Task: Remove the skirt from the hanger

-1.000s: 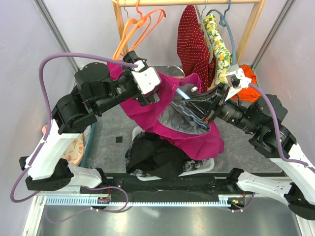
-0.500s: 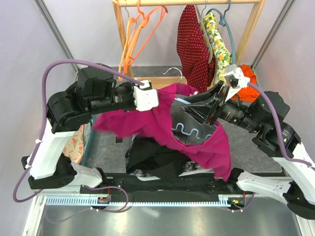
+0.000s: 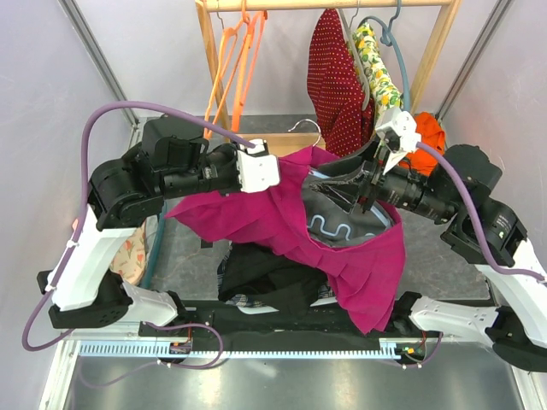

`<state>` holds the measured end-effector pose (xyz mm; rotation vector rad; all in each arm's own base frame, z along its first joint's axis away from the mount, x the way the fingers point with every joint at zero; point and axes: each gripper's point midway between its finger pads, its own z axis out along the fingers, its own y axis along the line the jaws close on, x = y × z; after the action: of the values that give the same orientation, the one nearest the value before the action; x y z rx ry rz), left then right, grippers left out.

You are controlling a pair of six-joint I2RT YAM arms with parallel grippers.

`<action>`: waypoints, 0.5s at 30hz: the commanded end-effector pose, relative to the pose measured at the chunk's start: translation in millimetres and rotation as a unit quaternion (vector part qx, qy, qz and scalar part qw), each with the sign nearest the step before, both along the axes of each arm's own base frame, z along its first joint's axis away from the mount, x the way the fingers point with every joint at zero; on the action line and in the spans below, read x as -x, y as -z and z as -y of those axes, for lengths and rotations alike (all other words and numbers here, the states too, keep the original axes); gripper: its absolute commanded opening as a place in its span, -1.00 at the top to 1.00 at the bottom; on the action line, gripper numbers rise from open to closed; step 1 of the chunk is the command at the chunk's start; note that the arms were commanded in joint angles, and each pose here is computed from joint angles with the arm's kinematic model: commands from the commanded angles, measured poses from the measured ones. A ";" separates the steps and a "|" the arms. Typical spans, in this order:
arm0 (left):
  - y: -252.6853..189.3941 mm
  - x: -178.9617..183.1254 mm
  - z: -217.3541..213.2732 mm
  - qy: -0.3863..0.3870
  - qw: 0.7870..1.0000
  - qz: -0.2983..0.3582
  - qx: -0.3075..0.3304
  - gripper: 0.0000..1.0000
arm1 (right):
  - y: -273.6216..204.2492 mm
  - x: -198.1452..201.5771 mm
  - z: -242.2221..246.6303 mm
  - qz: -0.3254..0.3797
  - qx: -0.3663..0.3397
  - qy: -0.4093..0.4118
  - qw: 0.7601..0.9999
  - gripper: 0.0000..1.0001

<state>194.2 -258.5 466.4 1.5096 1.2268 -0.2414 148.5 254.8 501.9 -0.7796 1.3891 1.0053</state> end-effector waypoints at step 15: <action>-63.6 15.5 -5.9 0.013 0.992 0.044 0.121 0.97 | 20.7 -2.7 49.6 0.023 0.125 0.075 0.989 0.27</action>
<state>188.4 -251.3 478.5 1.4697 1.1909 -0.2475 151.9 224.4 486.6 -0.8703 1.4962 0.7819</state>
